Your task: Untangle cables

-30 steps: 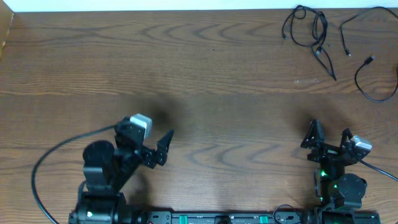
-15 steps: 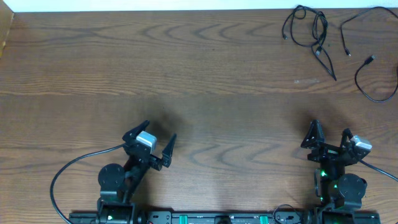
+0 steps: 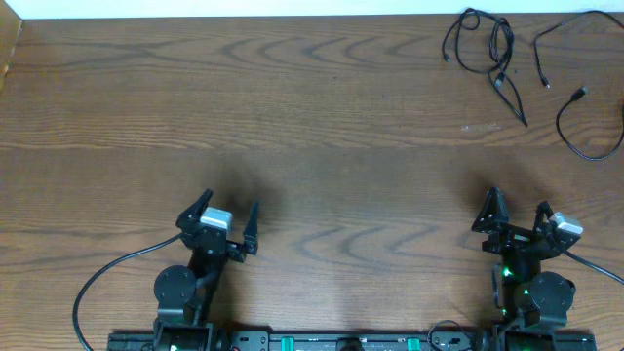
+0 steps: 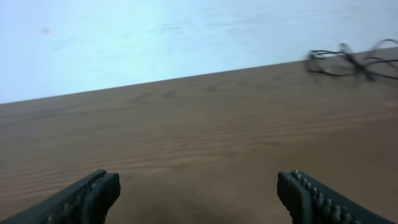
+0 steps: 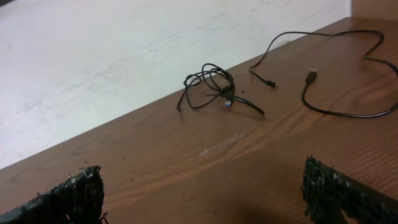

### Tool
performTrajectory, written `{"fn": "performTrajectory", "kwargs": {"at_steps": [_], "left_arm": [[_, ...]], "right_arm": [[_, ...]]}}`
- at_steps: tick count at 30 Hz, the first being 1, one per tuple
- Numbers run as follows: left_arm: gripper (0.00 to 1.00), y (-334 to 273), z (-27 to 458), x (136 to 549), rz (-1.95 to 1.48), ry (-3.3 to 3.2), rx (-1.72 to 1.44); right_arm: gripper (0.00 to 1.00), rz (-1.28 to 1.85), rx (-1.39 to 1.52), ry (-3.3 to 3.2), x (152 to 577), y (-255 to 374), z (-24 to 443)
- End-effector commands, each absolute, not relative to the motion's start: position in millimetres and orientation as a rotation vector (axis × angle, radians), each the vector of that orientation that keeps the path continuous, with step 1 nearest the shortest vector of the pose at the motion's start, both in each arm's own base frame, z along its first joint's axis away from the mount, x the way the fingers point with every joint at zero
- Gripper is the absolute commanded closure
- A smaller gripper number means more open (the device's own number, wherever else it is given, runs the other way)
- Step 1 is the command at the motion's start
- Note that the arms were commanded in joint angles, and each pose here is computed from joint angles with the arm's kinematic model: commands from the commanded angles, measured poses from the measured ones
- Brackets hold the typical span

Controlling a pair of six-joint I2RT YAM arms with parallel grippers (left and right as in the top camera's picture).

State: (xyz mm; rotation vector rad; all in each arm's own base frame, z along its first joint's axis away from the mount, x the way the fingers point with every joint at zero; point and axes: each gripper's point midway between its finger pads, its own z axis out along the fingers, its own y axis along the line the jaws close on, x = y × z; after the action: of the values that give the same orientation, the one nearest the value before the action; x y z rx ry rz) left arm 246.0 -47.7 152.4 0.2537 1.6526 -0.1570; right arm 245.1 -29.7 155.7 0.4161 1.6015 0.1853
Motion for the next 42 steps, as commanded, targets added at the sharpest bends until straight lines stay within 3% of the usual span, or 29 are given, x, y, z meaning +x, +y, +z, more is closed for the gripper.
{"fn": "performTrajectory", "kwargs": {"at_steps": [1,7,42], "left_arm": [[0.12,-22,155,249,-0.02,1.648,0.153],[0.12,-15,134,244,0.021,1.732,0.149],[0.12,-12,137,244,0.037,1.718,0.143]], "right_arm": [[0.01,0.177,0.415,1.606,245,-30,154],[0.01,0.177,0.415,1.607,245,-30,154],[0.01,0.166,0.413,1.607,245,-31,154]]}}
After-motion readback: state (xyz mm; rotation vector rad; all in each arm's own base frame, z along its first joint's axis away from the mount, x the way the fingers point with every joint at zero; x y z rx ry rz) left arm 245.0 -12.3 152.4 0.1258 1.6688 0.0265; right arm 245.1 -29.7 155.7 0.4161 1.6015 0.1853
